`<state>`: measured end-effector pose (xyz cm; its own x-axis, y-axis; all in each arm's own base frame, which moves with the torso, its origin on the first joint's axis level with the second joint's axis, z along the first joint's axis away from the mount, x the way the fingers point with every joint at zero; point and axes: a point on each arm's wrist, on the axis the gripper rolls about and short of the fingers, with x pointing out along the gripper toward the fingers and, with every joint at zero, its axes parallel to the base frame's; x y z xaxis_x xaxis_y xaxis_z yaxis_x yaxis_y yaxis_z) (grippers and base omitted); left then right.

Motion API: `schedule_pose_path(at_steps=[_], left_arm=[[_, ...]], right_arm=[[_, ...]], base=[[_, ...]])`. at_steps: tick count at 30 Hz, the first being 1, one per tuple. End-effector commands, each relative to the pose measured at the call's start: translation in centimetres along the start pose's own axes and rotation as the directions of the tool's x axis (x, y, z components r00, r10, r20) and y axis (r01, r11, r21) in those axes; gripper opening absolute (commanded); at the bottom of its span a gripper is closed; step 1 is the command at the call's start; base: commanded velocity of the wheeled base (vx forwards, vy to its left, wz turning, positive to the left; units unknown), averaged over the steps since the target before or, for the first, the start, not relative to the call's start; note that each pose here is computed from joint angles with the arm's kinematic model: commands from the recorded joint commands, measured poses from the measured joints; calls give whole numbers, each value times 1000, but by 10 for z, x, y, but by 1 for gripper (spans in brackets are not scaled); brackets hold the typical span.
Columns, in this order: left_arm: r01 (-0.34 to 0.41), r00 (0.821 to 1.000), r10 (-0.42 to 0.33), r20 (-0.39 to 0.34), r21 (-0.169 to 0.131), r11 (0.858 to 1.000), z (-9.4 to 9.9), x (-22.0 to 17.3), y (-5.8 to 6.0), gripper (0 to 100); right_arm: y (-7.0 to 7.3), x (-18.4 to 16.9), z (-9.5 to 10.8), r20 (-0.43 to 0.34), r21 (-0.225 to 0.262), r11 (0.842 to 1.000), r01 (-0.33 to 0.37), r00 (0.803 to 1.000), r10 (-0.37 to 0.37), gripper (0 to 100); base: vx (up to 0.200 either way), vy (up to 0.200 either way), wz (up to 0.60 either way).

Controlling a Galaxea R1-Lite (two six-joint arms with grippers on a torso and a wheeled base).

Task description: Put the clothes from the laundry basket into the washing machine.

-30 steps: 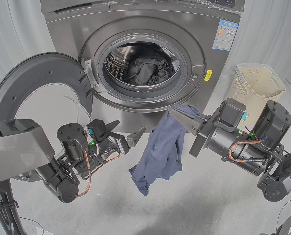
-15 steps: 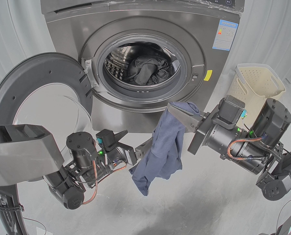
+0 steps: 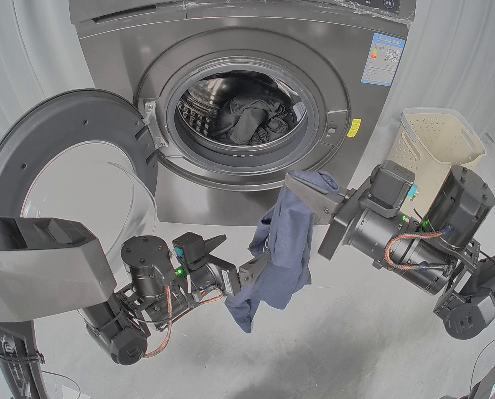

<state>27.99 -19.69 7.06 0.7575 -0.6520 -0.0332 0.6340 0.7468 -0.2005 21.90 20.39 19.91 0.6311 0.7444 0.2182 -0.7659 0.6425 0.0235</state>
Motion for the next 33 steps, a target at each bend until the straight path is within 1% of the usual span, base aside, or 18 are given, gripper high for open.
schedule_pose_path(at_steps=[1,2,3,4,11,15,19,22,24,26,31,33], left_arm=[[-8,1000,8,15,-4,1000,-1,8,4,100],[-15,1000,15,21,-4,1000,-2,12,7,100],[-15,1000,15,21,-4,1000,-2,12,7,100],[-26,999,26,28,-3,1000,-2,15,11,100],[-32,998,32,51,-5,999,3,18,15,100],[-44,997,44,62,-2,999,5,19,19,100],[-65,995,65,74,-2,998,9,17,27,100],[-72,994,72,77,-2,997,10,17,30,100],[-71,995,71,73,-4,997,9,18,30,100],[-64,996,65,69,-6,998,8,18,28,100],[-55,997,55,47,-4,998,-1,21,25,100],[-33,998,33,53,-2,999,-1,25,19,100]], right_arm=[[2,0,-3,-10,5,1000,-9,1000,9,0],[2,-1,-3,-12,5,1000,-8,1000,8,0],[2,-1,-3,-12,5,1000,-8,1000,8,0],[2,-1,-3,-12,5,1000,-8,1000,8,0],[2,-1,-3,-12,3,1000,-8,1000,8,0],[2,-1,-3,-12,3,1000,-8,1000,8,0],[3,-2,-5,-19,5,1000,-9,1000,9,0],[3,-2,-5,-19,5,1000,-10,1000,10,0],[3,-2,-5,-19,7,1000,-10,1000,10,0],[3,-2,-5,-21,7,1000,-10,1000,10,0],[3,-2,-5,-21,7,1000,-10,1000,10,0],[4,-2,-6,-22,7,1000,-11,1000,12,0]], base=[[0,0,0],[0,0,0],[0,0,0],[0,0,0],[0,0,0],[0,0,0],[0,0,0],[0,0,0],[0,0,0],[0,0,0],[0,0,0],[0,0,0]])
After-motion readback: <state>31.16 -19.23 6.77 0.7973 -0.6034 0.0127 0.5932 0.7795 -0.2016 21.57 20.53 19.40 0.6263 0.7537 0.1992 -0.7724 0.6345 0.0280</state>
